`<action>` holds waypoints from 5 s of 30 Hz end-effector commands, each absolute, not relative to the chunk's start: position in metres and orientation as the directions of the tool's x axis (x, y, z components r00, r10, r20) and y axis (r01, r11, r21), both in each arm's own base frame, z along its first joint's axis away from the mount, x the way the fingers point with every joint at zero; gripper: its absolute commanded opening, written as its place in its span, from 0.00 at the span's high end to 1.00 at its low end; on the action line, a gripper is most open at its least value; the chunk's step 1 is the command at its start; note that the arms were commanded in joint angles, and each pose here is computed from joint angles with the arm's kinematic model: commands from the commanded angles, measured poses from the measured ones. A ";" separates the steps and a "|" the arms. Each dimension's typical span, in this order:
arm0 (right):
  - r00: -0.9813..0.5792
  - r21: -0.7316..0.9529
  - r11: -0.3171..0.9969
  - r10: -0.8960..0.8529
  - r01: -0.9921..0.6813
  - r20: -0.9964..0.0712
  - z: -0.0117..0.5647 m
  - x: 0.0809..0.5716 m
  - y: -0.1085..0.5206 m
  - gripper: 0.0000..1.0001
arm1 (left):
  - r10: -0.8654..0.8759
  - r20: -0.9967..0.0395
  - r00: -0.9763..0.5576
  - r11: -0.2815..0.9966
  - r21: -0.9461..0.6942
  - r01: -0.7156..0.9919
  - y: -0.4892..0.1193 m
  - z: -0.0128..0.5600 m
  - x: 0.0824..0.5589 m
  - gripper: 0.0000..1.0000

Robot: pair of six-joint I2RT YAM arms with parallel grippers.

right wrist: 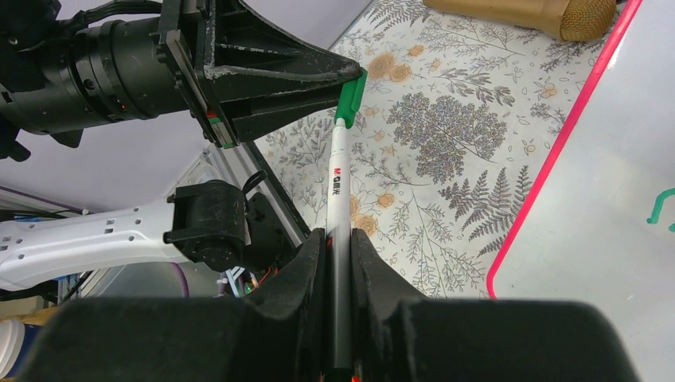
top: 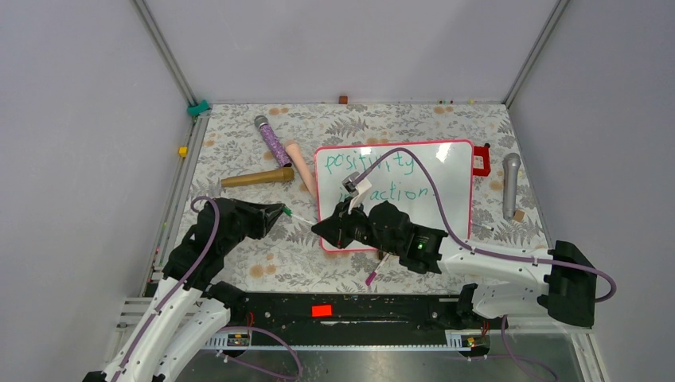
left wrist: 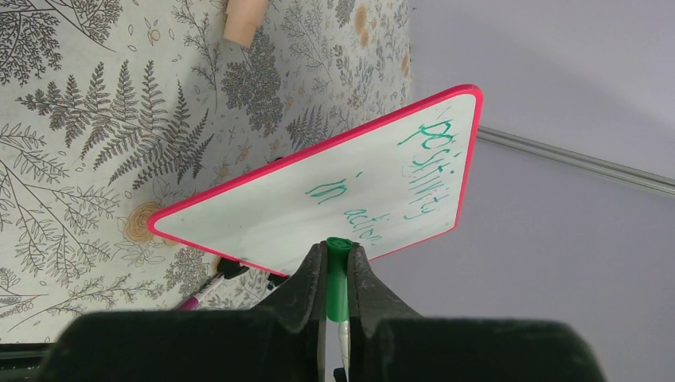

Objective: Write a sentence on the whiteboard
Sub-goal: Close the whiteboard marker at the center of the board, then place the whiteboard marker at the center of the board, then reset both arms

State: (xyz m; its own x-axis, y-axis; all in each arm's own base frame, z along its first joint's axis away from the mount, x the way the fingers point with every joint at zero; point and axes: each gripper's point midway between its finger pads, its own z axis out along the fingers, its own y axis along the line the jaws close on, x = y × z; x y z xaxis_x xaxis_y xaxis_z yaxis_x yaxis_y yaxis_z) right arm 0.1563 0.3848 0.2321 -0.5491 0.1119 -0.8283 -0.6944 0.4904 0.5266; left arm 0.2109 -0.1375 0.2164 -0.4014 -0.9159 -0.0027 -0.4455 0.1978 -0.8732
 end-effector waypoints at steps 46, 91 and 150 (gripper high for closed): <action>-0.480 0.451 0.517 0.087 -0.727 -0.873 0.246 0.233 0.500 1.00 | -0.678 0.282 -0.679 0.030 -0.912 -0.409 -0.245 0.247 0.168 1.00; -0.147 0.027 0.999 0.022 -0.034 -0.989 0.176 0.222 0.069 0.13 | -0.238 -0.966 -0.098 0.971 -0.237 -0.021 -0.063 0.166 0.264 0.01; -0.153 0.011 0.968 0.051 0.253 -0.987 0.097 0.361 -0.019 0.01 | -0.029 -0.998 -0.048 0.994 -0.024 -0.105 -0.001 0.125 0.372 0.01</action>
State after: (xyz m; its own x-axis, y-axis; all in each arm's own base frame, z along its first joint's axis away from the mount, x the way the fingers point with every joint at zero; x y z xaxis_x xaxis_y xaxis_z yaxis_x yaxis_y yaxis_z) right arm 0.3546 -0.0172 0.0838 -0.1928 0.0397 -0.9804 0.2373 0.9714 -0.0073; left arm 0.3581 0.0032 0.1030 -0.1092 -0.0068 -0.9940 -0.1454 0.9893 0.0092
